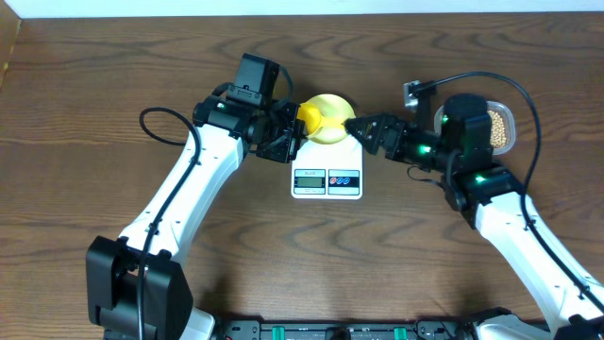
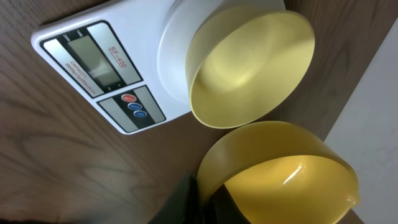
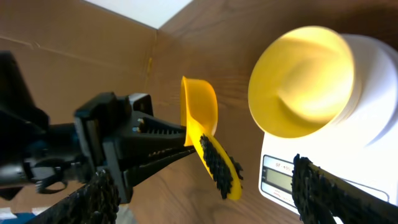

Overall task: Scoop item into bowl and weigh 50g on scale
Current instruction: 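Bring the right gripper to the scoop handle above the scale, then close the right gripper on the scoop handle held by left gripper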

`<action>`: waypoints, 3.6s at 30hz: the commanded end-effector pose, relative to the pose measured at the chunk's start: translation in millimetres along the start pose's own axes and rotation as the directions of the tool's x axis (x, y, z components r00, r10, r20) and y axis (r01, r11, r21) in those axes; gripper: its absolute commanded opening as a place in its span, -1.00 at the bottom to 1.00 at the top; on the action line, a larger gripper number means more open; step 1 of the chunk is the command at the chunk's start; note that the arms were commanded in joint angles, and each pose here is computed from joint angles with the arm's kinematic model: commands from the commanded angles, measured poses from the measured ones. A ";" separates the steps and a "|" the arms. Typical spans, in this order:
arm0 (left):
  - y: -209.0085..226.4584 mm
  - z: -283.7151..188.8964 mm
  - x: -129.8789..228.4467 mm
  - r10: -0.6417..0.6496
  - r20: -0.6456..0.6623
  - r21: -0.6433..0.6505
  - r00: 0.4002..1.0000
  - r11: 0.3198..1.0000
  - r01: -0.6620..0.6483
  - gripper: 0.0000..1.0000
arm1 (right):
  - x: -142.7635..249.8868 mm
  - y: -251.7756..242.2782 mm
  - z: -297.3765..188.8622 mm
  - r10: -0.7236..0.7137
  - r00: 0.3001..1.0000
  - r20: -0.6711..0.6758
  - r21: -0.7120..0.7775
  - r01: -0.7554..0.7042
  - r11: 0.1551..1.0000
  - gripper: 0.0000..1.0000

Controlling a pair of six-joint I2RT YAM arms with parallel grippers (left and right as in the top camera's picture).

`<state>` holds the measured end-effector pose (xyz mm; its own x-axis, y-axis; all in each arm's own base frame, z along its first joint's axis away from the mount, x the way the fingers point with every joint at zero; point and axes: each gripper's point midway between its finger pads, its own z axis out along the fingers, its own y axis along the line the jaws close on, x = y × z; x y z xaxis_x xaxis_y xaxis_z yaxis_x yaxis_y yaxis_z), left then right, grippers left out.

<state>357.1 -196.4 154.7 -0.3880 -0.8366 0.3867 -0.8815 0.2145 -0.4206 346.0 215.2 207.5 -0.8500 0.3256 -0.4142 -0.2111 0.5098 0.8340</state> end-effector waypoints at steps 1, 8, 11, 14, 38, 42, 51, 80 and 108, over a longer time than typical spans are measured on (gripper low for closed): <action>-1.1 -3.7 7.1 -0.011 -0.017 0.007 1.000 1.000 0.011 -0.86 | -3.6 -0.5 6.1 0.008 1.000 0.015 0.019 -0.008 1.000 0.73; 0.4 -1.9 12.5 0.001 -0.023 0.001 1.000 1.000 -0.001 -0.85 | -5.2 -0.6 7.4 0.003 1.000 0.020 0.016 -0.003 1.000 0.57; 1.8 -0.3 17.3 0.019 -0.028 -0.004 0.999 1.000 -0.019 -0.86 | -5.5 -0.7 7.4 -0.001 1.000 0.022 0.017 0.001 1.000 0.45; 3.2 1.1 21.8 0.048 -0.034 -0.008 0.998 0.999 -0.049 -0.86 | -6.3 -0.8 7.4 -0.013 1.000 0.025 0.019 0.012 1.000 0.38; 4.1 1.8 29.3 0.136 -0.064 -0.005 0.989 0.991 -0.137 -0.86 | -5.6 -1.2 7.4 -0.015 1.000 0.022 0.019 0.015 1.000 -0.34; 3.1 1.8 29.4 0.138 -0.064 -0.001 0.988 0.990 -0.138 -0.85 | -4.6 -0.6 7.9 -0.016 1.000 0.019 0.018 0.015 1.000 -0.38; 1.2 1.9 29.2 0.134 -0.061 0.006 0.989 0.991 -0.134 -0.86 | -1.6 0.7 8.8 -0.027 1.000 0.008 0.014 0.027 1.000 -0.47; 1.2 4.0 36.2 0.103 -0.070 0.006 0.992 0.995 -0.102 -0.86 | -5.4 -3.4 8.9 -0.033 0.999 0.031 0.039 0.031 0.999 -0.63; 1.2 4.1 36.1 0.015 -0.070 0.000 0.997 1.000 -0.015 -0.86 | -10.9 -3.8 12.1 0.016 0.997 0.082 0.067 -0.021 0.998 -0.57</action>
<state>344.8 -225.5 158.5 -0.4308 -0.8006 0.4166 -0.8706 0.2470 -0.4255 359.9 213.8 197.9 -0.8185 0.3878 -0.4238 -0.1577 0.5577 0.8149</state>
